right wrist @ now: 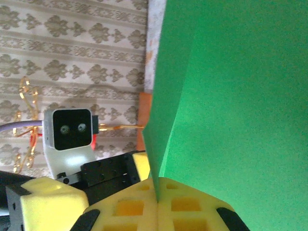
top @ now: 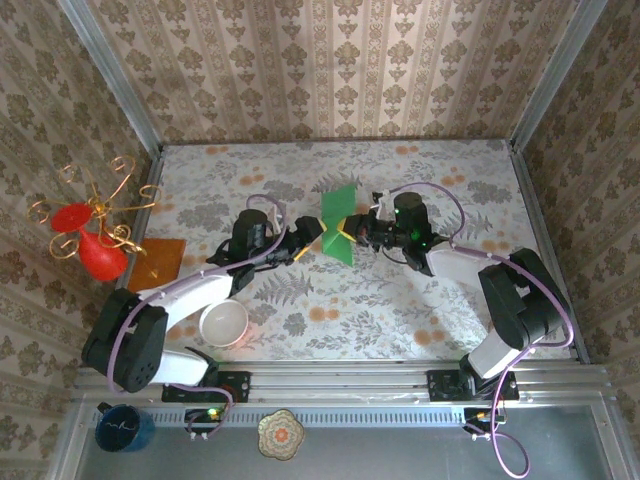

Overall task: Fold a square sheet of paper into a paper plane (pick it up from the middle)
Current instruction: Pick up the paper from the center of the table, then turn over the paper at the center of the table.

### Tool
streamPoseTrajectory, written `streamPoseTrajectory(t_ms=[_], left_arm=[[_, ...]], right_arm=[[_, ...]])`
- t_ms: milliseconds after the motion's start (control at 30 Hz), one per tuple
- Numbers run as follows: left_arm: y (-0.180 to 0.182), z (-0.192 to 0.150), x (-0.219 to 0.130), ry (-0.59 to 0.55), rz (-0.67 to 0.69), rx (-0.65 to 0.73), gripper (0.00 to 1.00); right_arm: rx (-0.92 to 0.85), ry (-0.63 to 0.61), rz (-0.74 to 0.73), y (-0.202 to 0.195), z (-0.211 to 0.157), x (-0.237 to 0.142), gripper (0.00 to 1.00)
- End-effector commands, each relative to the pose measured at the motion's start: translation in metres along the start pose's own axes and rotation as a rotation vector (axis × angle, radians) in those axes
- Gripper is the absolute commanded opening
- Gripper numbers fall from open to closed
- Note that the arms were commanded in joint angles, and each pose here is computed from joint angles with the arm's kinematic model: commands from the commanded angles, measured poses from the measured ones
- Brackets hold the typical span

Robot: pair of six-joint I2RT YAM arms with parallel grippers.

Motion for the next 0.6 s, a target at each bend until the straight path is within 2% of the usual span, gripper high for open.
streamPoseTrajectory(t_ms=[0, 200, 567], left_arm=[[-0.025, 0.000, 0.005, 0.025, -0.145, 0.015, 0.95], [-0.037, -0.004, 0.013, 0.066, -0.178, 0.024, 0.88], [-0.037, 0.001, 0.016, 0.060, -0.239, -0.007, 0.57]], right_arm=[[-0.045, -0.001, 0.143, 0.043, 0.011, -0.006, 0.03], [-0.036, 0.005, 0.174, 0.049, 0.013, -0.007, 0.03], [-0.020, 0.003, 0.161, 0.041, 0.014, -0.008, 0.04]])
Point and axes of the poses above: each hand's point on the last joint's axis, 136 mm out from that joint toward the fingers, its own x axis out along the fingers, its own y axis along the line the jaws close on, z = x × y, the point moved 4 cm from there along -x, back along the fingers, and after that the axes turned 3 degrees about -x, right-handed, at the moved point
